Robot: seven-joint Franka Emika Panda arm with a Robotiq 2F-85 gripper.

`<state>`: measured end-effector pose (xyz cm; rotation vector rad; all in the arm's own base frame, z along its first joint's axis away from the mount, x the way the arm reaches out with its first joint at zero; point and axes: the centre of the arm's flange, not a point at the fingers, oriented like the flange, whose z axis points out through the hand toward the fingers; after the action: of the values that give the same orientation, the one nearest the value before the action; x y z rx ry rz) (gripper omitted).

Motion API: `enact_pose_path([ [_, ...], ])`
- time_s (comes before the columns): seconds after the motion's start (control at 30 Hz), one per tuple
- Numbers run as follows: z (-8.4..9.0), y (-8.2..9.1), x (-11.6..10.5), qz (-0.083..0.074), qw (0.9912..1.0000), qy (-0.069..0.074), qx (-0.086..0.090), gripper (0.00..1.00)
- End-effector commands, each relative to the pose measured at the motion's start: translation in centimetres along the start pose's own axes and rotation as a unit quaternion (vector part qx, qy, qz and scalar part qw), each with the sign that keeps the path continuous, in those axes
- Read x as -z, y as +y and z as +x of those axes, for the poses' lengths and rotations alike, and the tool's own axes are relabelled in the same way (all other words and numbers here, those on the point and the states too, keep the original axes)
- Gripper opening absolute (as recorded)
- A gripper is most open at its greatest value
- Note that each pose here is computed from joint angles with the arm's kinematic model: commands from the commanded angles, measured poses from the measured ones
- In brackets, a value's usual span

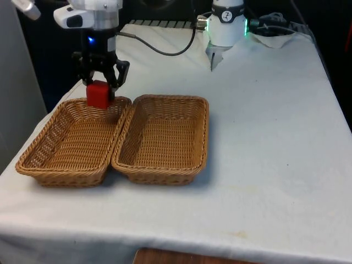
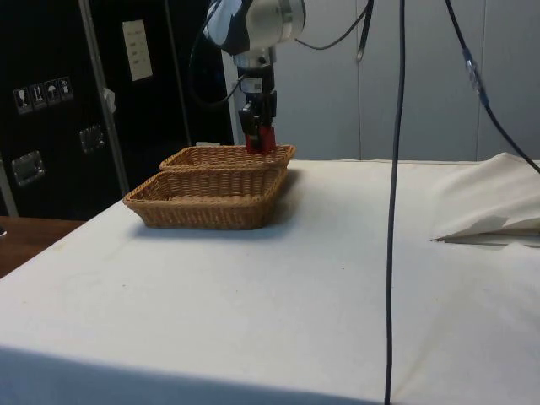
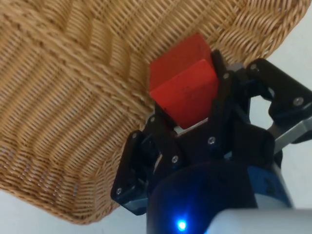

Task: Pick up the red cube and place it into the right basket.

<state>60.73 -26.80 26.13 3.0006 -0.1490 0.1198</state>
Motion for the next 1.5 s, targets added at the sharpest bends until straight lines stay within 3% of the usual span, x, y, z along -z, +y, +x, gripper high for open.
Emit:
enact_pose_path([
  [0.0,0.2,0.5,-0.3,0.003,0.99999,0.001,-0.004,0.03],
  [0.57,1.1,1.8,-2.3,-0.011,0.99949,0.005,-0.029,0.03],
  [0.83,2.1,2.4,-4.6,-0.014,0.99886,0.008,-0.045,0.03],
  [1.47,2.3,3.1,-4.3,-0.022,0.99817,0.014,-0.055,0.03],
])
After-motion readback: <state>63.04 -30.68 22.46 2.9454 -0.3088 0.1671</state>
